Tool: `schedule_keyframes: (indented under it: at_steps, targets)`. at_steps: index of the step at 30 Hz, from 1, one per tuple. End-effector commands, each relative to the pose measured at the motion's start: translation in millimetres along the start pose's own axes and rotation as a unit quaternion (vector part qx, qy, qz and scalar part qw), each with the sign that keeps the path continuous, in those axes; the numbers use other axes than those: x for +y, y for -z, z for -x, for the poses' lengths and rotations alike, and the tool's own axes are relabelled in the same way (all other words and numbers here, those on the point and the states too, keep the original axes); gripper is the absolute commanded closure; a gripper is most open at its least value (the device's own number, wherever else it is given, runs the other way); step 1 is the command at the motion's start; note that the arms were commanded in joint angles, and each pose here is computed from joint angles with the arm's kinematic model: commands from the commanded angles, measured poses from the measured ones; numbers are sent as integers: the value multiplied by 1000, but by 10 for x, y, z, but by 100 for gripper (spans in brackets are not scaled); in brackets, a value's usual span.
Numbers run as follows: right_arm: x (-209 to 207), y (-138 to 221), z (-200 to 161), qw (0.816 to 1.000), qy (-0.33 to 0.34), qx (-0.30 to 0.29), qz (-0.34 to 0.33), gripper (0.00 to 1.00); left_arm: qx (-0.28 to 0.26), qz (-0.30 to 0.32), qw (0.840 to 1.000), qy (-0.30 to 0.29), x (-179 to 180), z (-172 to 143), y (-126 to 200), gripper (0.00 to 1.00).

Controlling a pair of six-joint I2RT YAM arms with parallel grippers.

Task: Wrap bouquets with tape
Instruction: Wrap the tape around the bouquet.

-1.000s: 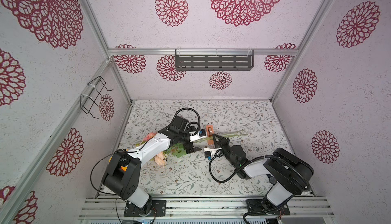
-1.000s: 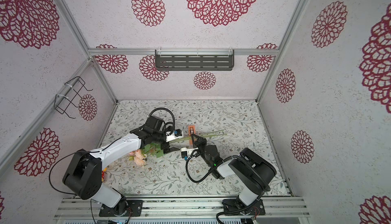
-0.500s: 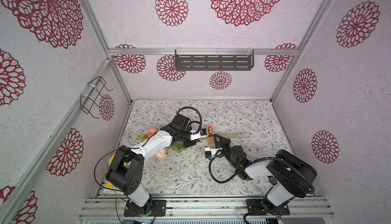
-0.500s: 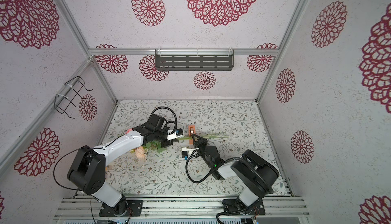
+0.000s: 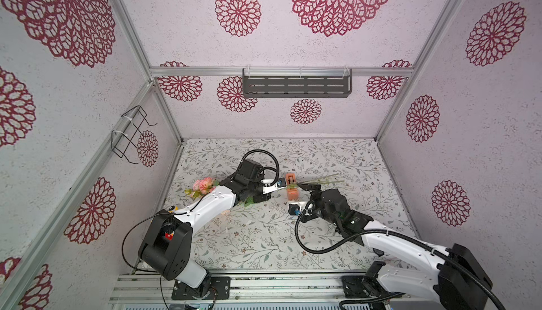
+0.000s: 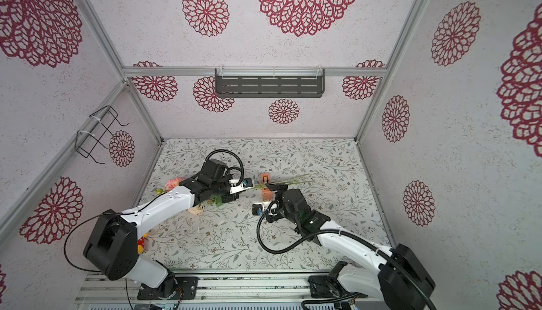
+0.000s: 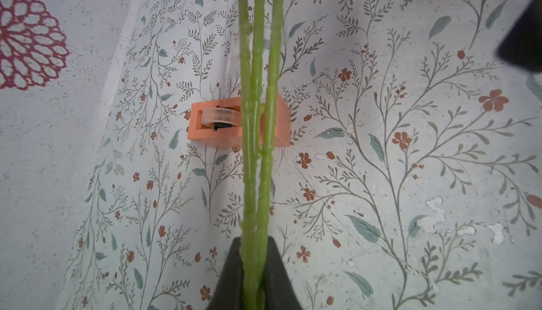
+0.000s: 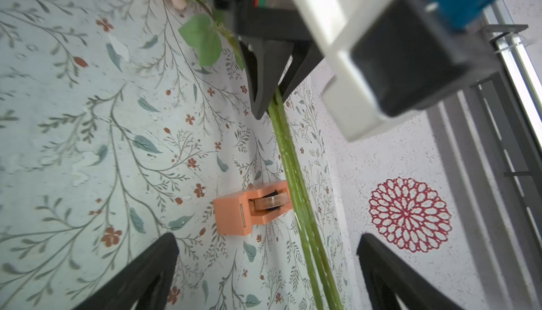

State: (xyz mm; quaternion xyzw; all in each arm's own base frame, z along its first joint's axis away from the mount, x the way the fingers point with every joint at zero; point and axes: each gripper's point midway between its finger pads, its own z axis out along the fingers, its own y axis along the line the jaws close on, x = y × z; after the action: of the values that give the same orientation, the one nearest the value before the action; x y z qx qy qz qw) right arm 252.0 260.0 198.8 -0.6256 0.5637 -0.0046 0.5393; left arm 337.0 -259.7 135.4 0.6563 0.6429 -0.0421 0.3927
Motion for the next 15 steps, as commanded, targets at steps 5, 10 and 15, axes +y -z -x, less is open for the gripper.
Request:
schedule_keyframes:
  at_steps: [5, 10, 15]
  targets:
    - [-665, 466, 68, 940, -339, 1, -17, 1, -7, 102, 991, -85, 219, 136, 85, 100]
    - [-709, 269, -62, 925, -365, 73, 69, 6, -7, 166, 977, -134, 329, 232, 144, 100]
    - [-640, 30, -100, 906, -370, 103, 177, 18, -15, 201, 966, -165, 368, 307, 200, 100]
